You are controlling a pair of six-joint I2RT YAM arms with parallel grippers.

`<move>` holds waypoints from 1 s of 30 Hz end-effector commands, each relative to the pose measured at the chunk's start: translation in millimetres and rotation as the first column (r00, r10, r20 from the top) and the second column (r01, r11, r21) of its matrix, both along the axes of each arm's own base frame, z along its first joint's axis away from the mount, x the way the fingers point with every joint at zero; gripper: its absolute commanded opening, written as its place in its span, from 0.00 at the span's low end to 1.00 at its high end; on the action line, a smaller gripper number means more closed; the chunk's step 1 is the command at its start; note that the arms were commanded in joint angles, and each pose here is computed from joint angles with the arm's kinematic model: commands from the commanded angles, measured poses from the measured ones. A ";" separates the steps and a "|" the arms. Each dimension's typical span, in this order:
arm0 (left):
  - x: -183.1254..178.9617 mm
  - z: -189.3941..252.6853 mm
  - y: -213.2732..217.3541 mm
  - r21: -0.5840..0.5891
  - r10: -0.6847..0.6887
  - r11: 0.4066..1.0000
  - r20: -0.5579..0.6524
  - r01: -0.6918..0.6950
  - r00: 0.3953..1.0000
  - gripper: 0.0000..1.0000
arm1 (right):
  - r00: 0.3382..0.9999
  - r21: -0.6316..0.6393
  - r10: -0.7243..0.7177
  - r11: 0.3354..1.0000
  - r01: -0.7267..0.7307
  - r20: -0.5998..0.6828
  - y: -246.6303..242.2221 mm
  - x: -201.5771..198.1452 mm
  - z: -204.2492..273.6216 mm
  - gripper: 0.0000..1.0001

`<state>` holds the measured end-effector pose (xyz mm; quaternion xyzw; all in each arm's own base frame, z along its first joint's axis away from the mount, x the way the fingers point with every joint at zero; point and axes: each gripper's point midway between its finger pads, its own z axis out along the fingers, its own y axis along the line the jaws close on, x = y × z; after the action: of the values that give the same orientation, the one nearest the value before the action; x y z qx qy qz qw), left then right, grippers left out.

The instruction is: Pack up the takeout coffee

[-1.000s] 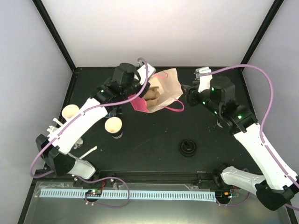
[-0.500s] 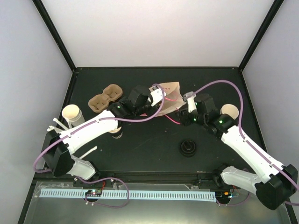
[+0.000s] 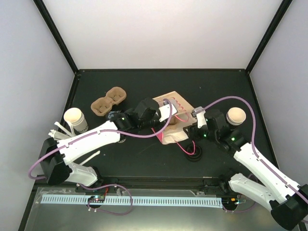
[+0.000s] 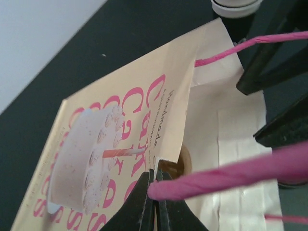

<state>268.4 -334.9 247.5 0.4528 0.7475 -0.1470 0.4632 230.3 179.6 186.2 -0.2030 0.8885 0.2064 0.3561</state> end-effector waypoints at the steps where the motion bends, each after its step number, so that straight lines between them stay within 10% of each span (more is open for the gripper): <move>1: -13.8 -12.6 5.4 0.015 0.008 1.000 -0.081 -0.006 0.997 0.02 | 0.998 0.105 0.042 0.993 -0.047 0.055 9.4 -10.7 12.9 0.59; 11: -15.6 0.0 2.6 -0.092 0.054 0.993 -0.143 -0.068 0.988 0.02 | 0.997 0.258 -0.081 0.963 0.078 0.001 27.8 7.1 1.1 0.59; 23: -17.5 2.7 -14.7 -0.223 0.018 0.973 -0.188 -0.060 0.982 0.01 | 0.836 0.455 -0.439 0.703 0.547 -0.328 15.8 40.2 -21.3 0.64; 30: -16.9 6.3 -13.8 -0.244 0.025 0.967 -0.184 -0.070 0.983 0.01 | 0.800 0.411 -0.438 0.694 0.591 -0.410 33.6 54.3 -37.7 0.61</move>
<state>252.8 -343.0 229.6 0.3723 0.7900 -0.2353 0.4265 269.2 203.4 139.2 0.1513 0.8765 0.3344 0.3115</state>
